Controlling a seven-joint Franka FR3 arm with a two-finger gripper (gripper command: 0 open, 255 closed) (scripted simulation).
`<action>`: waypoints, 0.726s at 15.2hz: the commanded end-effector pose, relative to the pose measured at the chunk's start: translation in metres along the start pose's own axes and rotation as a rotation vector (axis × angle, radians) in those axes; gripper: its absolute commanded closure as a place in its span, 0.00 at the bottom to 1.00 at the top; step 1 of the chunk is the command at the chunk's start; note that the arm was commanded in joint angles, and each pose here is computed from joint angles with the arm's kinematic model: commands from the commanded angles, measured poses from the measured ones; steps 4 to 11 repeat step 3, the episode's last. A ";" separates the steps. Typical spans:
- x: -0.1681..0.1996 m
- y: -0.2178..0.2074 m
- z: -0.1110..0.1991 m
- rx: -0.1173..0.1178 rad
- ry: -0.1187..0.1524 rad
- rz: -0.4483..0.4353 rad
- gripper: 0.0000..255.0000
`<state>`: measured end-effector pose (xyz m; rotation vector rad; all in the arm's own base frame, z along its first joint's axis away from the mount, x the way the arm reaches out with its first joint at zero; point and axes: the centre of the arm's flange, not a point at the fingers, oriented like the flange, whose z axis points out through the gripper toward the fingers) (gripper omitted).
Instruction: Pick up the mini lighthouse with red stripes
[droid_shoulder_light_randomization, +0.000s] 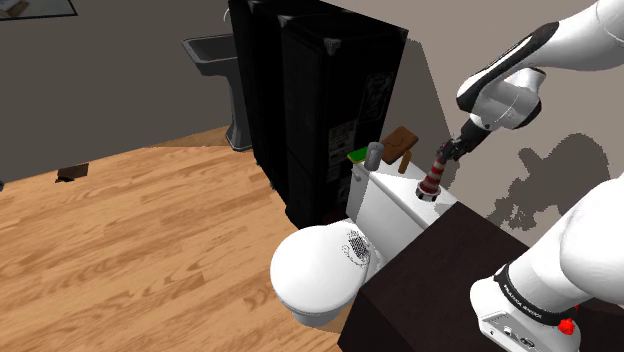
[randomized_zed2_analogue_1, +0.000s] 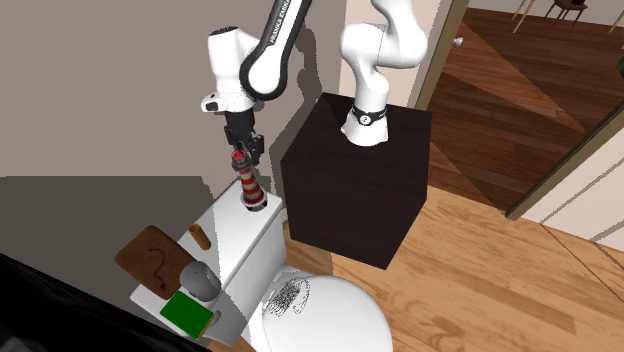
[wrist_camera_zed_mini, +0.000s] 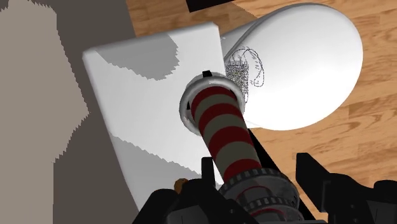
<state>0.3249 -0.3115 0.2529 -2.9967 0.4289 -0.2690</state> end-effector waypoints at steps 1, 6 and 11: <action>0.002 -0.002 -0.011 -0.001 0.000 -0.001 1.00; 0.002 -0.003 -0.012 -0.001 0.000 -0.001 1.00; 0.002 -0.003 -0.012 -0.001 0.000 -0.001 1.00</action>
